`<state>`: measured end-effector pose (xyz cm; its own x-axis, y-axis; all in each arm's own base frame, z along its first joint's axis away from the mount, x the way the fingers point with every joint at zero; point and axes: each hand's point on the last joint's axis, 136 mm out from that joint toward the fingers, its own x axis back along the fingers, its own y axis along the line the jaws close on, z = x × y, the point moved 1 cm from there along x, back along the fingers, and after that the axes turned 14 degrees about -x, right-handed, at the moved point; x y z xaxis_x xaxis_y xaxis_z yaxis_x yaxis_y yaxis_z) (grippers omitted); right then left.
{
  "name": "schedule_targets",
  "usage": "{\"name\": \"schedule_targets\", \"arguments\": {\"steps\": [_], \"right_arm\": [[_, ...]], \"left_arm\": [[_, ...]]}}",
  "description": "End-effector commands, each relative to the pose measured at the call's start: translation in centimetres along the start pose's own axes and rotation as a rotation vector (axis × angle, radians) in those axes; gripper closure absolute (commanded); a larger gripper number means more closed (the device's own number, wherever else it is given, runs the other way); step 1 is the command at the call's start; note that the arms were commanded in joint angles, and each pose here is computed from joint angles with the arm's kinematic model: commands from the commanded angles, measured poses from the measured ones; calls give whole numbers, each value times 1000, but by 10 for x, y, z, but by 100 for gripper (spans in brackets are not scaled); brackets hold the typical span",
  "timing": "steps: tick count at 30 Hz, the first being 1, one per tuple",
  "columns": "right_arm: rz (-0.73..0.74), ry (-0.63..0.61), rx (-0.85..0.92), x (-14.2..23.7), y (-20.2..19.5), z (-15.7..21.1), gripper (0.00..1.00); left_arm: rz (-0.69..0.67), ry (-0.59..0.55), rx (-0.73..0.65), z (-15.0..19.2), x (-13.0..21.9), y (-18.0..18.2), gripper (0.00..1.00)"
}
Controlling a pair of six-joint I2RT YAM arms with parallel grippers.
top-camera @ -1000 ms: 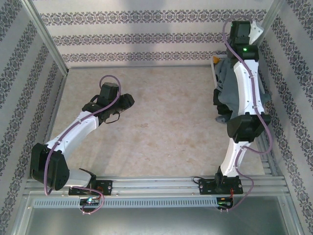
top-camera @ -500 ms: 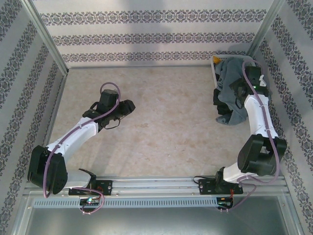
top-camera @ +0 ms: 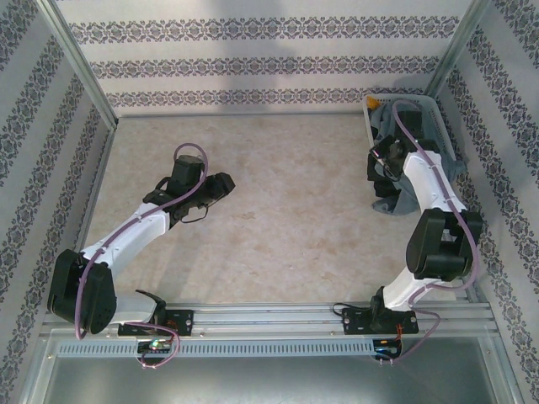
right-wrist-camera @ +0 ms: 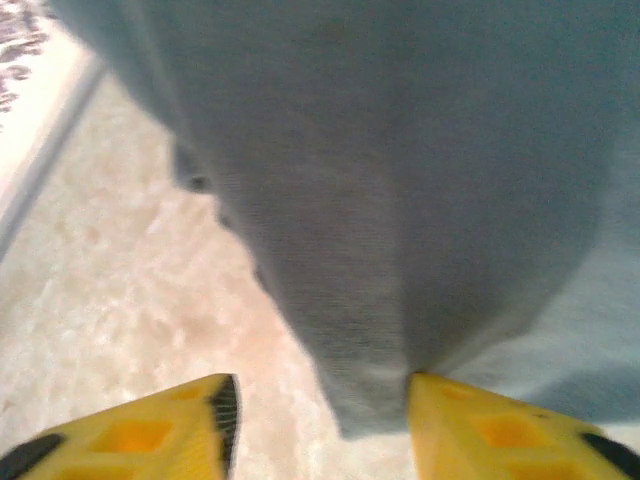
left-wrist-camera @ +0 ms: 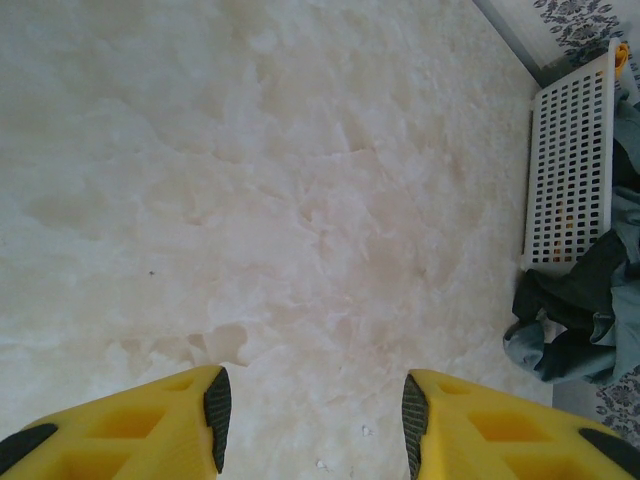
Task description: Fold and stack the t-shirts
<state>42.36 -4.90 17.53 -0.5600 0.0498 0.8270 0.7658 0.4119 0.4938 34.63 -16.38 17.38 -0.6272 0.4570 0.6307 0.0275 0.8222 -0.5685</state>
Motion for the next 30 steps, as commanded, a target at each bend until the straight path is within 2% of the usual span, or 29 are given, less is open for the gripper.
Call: {"name": "schedule_targets", "arguments": {"steps": [1, 3, 9, 13, 16, 22, 30], "right_arm": [[142, -64, -3, 5, -22, -15, 58], [177, -89, 6, 9, -24, -21, 61], [142, -129, 26, 10, -9, -31, 76], [116, -148, 42, 13, 5, -33, 100], [68, -213, 64, 32, 20, -36, 100], [-67, -476, 162, 111, 74, -56, 100], [-406, -729, 149, 225, 159, -94, 100]], "left_arm": [[30, -39, -1, -11, 4, -7, 50], [31, -42, -1, -12, 5, -8, 50], [34, -42, -8, -16, 1, -11, 50], [54, -52, -18, -20, 1, -15, 50], [115, -73, -42, -25, 5, -28, 50], [248, -129, -96, -39, 18, -57, 47], [277, -124, -86, -40, 21, -63, 47]]}}
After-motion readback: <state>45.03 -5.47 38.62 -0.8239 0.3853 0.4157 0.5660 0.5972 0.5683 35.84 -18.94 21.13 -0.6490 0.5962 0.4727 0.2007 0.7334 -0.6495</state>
